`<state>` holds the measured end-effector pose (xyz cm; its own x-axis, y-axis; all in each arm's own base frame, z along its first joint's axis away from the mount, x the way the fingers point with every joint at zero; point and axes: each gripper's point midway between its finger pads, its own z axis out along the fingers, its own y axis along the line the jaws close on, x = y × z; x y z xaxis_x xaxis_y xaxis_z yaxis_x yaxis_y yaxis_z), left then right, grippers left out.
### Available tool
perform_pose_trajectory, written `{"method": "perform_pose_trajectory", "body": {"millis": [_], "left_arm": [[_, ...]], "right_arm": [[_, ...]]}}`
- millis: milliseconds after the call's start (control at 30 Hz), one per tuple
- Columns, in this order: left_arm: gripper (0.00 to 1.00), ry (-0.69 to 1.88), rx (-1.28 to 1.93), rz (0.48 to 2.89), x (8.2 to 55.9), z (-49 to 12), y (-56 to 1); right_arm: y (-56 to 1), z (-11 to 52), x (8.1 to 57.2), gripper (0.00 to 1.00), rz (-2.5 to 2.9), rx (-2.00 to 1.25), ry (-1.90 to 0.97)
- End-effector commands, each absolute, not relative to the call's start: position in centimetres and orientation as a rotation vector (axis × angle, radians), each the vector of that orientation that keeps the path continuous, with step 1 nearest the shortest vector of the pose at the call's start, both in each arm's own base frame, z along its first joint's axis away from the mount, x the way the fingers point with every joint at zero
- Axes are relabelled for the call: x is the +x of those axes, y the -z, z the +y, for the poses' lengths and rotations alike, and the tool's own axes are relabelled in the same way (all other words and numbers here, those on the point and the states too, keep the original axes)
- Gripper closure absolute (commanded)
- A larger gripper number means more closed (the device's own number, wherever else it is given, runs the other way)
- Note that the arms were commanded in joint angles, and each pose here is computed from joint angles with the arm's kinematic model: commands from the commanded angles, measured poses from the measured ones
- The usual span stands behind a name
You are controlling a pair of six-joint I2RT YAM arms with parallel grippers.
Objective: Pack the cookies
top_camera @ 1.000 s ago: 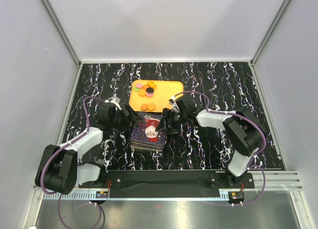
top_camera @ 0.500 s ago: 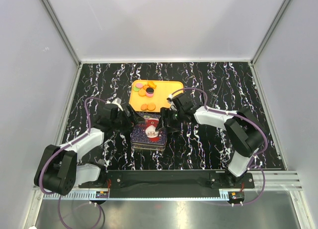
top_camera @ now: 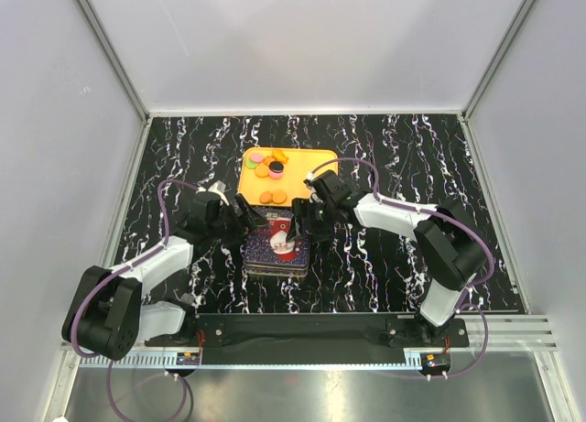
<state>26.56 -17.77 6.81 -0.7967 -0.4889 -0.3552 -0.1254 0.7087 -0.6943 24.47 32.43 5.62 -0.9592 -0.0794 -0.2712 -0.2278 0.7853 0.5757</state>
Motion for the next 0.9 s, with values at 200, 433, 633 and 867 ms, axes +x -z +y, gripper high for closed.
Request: {"method": "perform_pose_trajectory", "body": {"millis": [200, 433, 633, 867], "left_arm": [[0.18, 1.092, -0.421, 2.405, 24.9, -20.7, -7.9], [0.23, 1.07, -0.435, 2.418, 24.7, -20.6, -7.4], [0.27, 1.048, -0.455, 2.427, 24.6, -20.4, -7.0], [0.25, 1.033, -0.429, 2.44, 24.6, -20.4, -7.2]], "right_arm": [[-6.3, 33.5, 25.1, 0.18, 2.661, -0.369, -0.798], [-6.9, 33.5, 25.0, 0.17, 2.648, -0.388, -0.772], [-7.9, 33.5, 24.9, 0.16, 2.624, -0.402, -0.779], [-8.8, 33.3, 25.0, 0.15, 2.607, -0.437, -0.756]]}}
